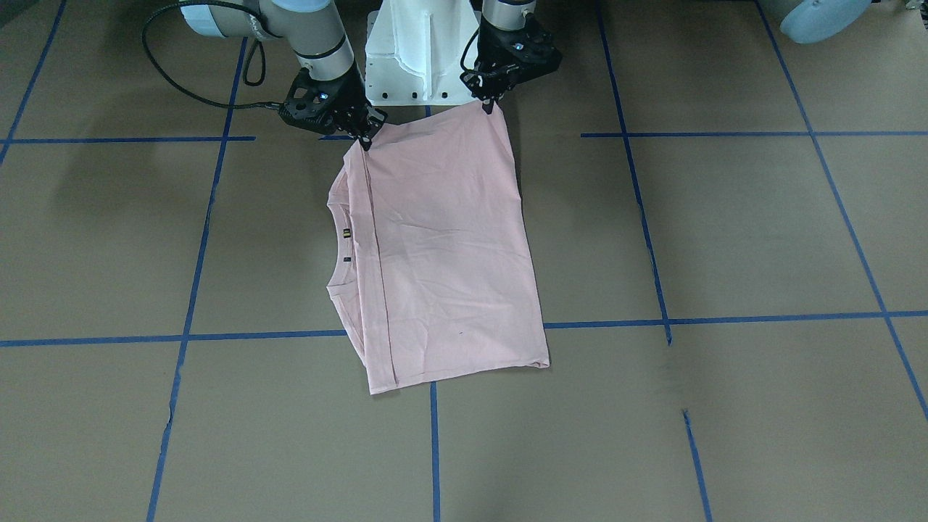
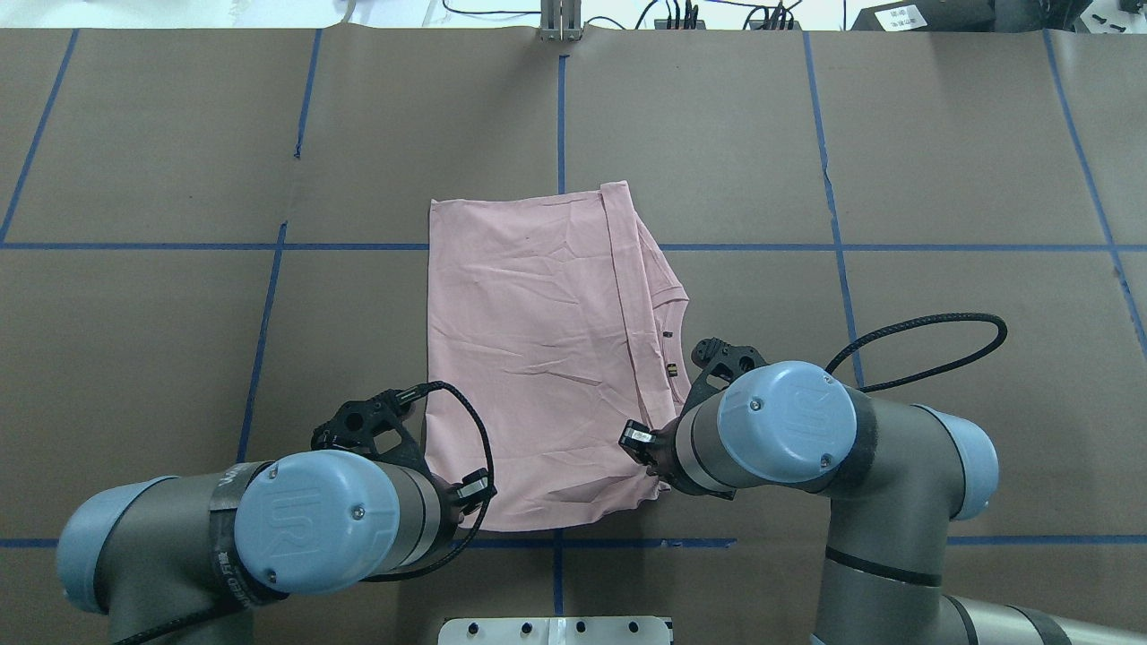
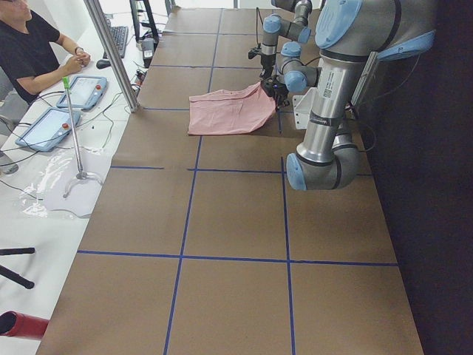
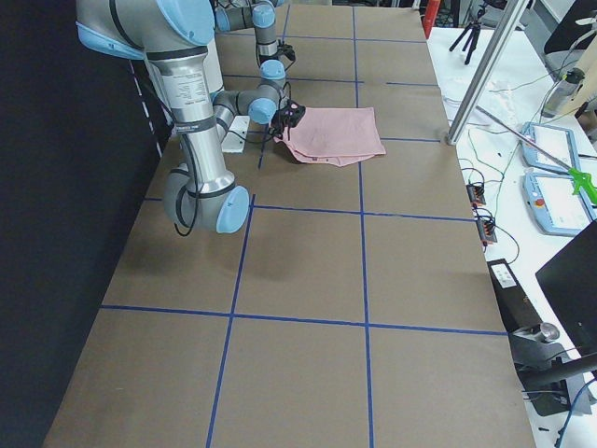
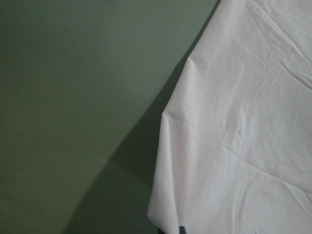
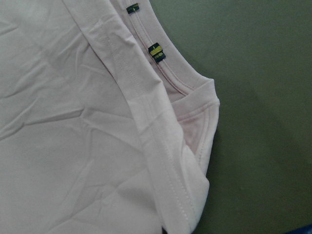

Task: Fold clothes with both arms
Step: 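Lift the near edge with both grippers and fold it toward the collar, then lay the fold down and open both grippers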

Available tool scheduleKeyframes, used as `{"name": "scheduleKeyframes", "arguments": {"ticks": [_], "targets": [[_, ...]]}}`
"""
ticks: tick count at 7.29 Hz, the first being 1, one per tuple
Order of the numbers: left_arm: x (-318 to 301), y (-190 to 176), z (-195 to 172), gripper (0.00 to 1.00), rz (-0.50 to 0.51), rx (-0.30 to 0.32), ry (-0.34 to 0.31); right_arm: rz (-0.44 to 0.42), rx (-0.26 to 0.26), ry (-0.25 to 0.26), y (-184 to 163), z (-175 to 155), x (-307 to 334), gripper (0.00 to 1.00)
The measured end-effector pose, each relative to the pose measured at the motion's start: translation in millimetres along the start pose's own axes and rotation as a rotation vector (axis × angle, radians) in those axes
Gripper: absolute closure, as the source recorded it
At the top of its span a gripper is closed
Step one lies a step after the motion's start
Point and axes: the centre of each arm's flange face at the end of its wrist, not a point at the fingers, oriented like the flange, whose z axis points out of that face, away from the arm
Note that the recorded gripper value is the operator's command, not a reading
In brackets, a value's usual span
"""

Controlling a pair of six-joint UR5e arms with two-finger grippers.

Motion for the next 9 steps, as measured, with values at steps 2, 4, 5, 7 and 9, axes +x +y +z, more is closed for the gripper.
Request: {"name": "scheduleKeyframes", "arguments": {"ticks": [2, 4, 5, 7, 9], "targets": [[2, -3, -8, 1.0, -0.005, 0.0, 0.013, -0.012, 0.004, -0.013, 1, -4, -3, 1.0], [11, -28, -5, 1.0, -0.035, 0.036, 0.027, -0.022, 0.046, -0.041, -27, -8, -18, 1.0], [17, -43, 2, 1.0, -0.052, 0.054, 0.045, -0.017, 0.065, -0.058, -42, -3, -30, 1.0], [26, -72, 14, 1.0, -0.082, 0.083, 0.082, -0.002, 0.097, -0.089, -75, 19, -53, 1.0], [43, -118, 6, 1.0, -0.112, 0.131, 0.153, 0.024, 0.147, -0.125, -122, 24, -77, 1.0]]}}
